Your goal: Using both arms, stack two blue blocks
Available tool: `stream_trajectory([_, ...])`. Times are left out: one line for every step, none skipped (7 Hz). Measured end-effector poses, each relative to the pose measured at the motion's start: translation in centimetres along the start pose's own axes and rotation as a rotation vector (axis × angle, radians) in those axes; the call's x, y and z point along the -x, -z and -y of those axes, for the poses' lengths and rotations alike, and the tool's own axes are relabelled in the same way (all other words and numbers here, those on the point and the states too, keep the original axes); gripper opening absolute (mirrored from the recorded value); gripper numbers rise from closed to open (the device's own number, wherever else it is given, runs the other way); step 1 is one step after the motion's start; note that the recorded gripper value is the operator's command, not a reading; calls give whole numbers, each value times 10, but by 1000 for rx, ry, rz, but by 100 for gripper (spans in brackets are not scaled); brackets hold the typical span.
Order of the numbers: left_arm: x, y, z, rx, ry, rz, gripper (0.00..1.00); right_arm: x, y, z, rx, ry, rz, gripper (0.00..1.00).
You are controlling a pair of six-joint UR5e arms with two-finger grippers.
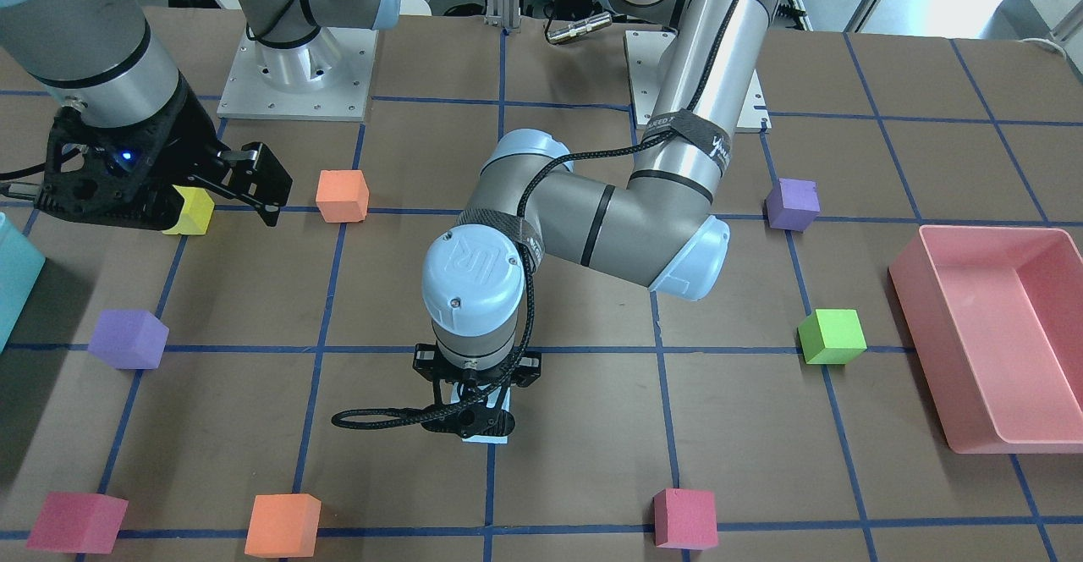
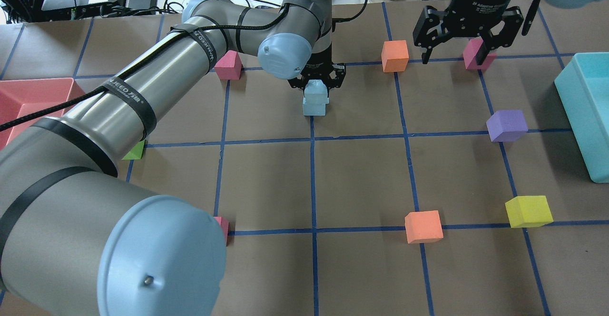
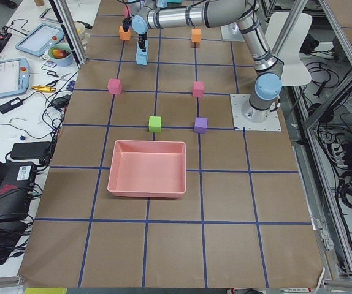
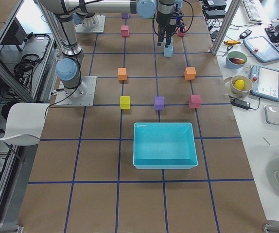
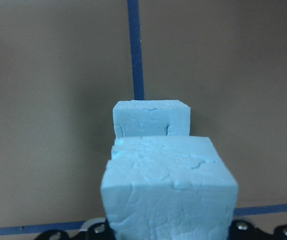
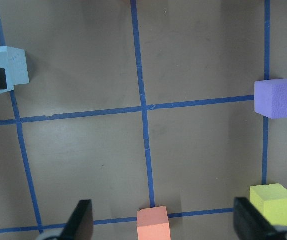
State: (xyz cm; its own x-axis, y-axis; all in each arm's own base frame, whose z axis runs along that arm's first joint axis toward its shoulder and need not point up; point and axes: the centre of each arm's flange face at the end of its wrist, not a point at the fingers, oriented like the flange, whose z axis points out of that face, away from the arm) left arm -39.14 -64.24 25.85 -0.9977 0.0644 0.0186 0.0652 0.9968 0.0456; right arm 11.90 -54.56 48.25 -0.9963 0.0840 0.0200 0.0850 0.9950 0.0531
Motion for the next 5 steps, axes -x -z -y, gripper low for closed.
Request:
stream_trajectory([1, -4, 2, 1, -4, 13, 52, -1, 0, -7, 1, 0, -5, 100])
stream_trajectory([3, -8, 4, 2, -8, 34, 52, -1, -2, -12, 5, -1, -4, 100])
stream_trajectory([4, -10, 4, 2, -9, 44, 52, -1, -2, -16, 6, -2, -2, 100])
stream_trajectory([4, -10, 5, 1, -7, 45, 52, -1, -3, -18, 7, 0, -4, 100])
stream_trajectory([4, -11, 5, 2, 0, 42, 52, -1, -4, -18, 9, 2, -7, 100])
